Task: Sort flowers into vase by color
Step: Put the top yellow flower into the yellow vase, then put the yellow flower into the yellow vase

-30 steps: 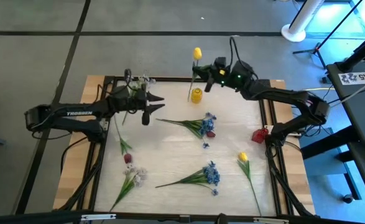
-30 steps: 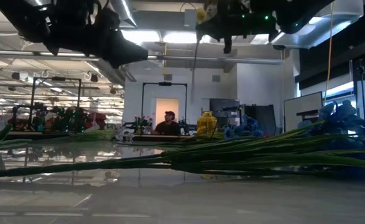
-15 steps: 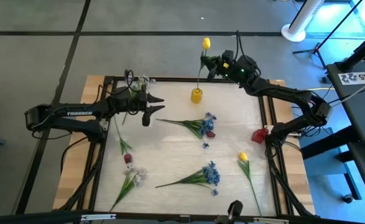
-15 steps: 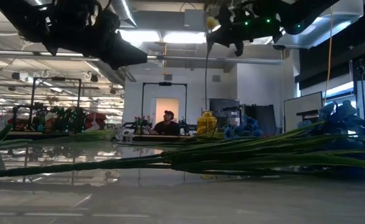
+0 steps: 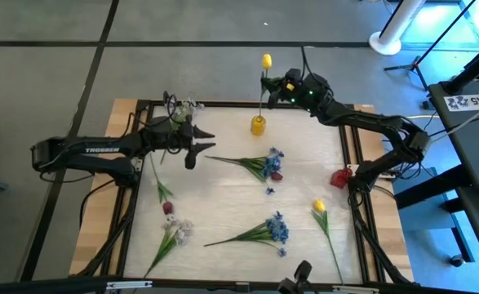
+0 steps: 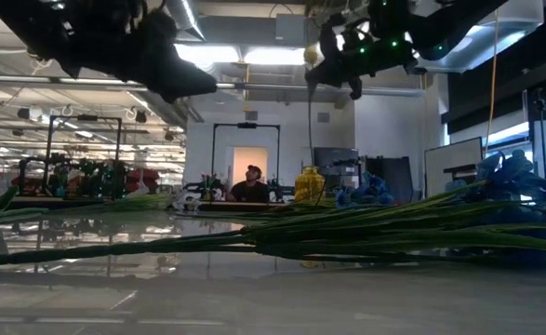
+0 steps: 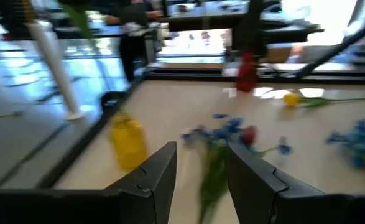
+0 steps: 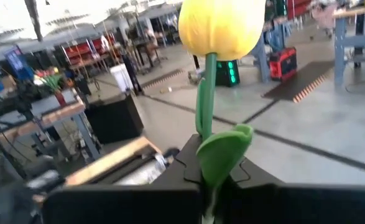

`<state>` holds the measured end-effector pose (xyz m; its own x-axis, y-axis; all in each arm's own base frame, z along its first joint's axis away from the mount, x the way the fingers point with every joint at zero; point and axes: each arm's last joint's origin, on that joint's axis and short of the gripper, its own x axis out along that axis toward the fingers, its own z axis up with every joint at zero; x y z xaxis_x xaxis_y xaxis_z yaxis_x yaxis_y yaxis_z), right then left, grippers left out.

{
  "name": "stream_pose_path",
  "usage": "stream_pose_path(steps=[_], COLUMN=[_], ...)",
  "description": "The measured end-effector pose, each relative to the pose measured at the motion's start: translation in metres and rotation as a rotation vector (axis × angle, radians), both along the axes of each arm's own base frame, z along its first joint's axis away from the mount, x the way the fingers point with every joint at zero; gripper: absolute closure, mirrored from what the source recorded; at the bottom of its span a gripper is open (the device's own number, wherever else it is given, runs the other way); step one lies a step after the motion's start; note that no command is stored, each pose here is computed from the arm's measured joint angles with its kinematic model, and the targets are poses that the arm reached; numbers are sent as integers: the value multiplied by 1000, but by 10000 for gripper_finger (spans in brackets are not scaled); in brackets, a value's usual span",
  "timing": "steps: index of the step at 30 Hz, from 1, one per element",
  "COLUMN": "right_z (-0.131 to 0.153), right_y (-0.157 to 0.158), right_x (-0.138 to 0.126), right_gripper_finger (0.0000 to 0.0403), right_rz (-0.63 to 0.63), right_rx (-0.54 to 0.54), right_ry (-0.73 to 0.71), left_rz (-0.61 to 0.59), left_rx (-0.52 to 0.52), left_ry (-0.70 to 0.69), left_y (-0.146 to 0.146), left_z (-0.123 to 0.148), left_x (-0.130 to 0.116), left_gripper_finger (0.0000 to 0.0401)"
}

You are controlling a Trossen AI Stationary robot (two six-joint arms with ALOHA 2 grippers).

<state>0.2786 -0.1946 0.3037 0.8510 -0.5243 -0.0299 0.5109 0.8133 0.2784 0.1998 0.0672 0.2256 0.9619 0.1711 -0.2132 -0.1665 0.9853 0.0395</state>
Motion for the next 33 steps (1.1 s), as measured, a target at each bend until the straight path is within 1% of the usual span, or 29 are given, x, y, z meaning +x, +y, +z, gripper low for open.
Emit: stream_pose_path(steps=[3, 6, 10, 12, 15, 18, 21, 24, 26, 30, 33], right_z=[-5, -8, -11, -10, 0, 7, 13, 15, 18, 32, 39], right_y=[0, 0, 0, 0, 0, 3, 5, 10, 18, 44, 68], right_x=[0, 0, 0, 0, 0, -4, -10, -19, -22, -23, -21], right_gripper_finger=[391, 361, 297, 260, 204, 157, 123, 106, 104, 113, 119], right_rz=[1, 3, 11, 20, 41, 66, 38, 3, -21, -78, -64], right_rx=[7, -3, -34, -10, 16, 59, 98, 127, 127, 48, 14], right_ry=[47, 96, 180, 258, 391, 524, 614, 686, 717, 745, 753], left_rz=[72, 107, 109, 124, 133, 97, 56, 40, 8, -71, -110], left_rx=[43, 34, -24, -43, -67, -80, -76, -70, -71, -66, -69], left_ry=[27, 63, 81, 99, 106, 84, 65, 57, 55, 52, 20], left_y=[-9, -17, -28, -33, -40, -49, -57, -62, -68, -82, -92], left_z=[10, 21, 26, 25, 26, 29, 32, 34, 34, 34, 37], left_x=[-5, -10, -15, -18, -23, -26, -28, -29, -29, -28, -28], left_gripper_finger=[270, 270, 270, 270, 270, 270, 270, 270, 270, 270, 270])
